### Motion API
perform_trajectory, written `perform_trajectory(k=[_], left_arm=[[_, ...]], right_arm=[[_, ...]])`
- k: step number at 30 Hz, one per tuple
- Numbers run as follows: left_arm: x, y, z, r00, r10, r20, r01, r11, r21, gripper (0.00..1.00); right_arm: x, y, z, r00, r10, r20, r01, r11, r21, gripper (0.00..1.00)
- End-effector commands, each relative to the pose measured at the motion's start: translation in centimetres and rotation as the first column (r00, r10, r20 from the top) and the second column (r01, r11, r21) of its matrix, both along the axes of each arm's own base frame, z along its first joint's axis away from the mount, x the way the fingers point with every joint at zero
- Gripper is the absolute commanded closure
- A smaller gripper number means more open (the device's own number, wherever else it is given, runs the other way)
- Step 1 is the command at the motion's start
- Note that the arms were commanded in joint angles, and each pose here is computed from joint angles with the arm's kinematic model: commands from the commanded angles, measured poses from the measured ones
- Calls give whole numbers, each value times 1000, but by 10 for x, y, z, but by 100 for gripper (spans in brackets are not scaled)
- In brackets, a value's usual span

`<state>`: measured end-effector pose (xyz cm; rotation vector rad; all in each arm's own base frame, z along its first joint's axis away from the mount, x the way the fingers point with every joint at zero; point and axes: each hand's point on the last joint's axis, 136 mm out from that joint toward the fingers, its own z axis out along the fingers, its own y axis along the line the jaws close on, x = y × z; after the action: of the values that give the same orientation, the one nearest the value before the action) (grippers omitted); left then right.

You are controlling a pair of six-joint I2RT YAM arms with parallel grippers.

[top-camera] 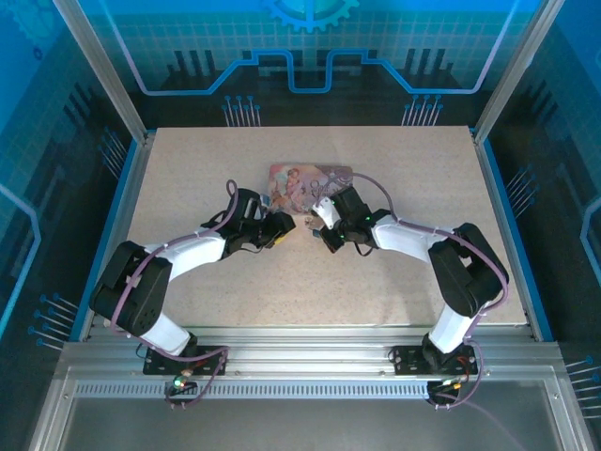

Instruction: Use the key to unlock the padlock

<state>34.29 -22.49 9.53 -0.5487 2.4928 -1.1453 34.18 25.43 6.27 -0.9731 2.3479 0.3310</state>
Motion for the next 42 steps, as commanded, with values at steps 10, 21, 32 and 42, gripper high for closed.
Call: perform_trajectory(k=[10, 21, 32, 42], left_arm=[[-12, 5, -2, 1000, -29, -9, 28, 999, -17, 49], [-34, 6, -19, 995, -79, -68, 77, 997, -21, 48], [-34, 6, -18, 995, -80, -67, 79, 997, -20, 48], [-34, 8, -17, 996, -69, -62, 68, 998, -16, 48]], right_arm=[[12, 9, 18, 996, 52, 69, -52, 999, -1, 100], [15, 16, 17, 991, 111, 72, -111, 994, -10, 100], [21, 31, 27, 991, 119, 66, -124, 989, 83, 100], [30, 30, 43, 996, 71, -46, -51, 934, 353, 100]])
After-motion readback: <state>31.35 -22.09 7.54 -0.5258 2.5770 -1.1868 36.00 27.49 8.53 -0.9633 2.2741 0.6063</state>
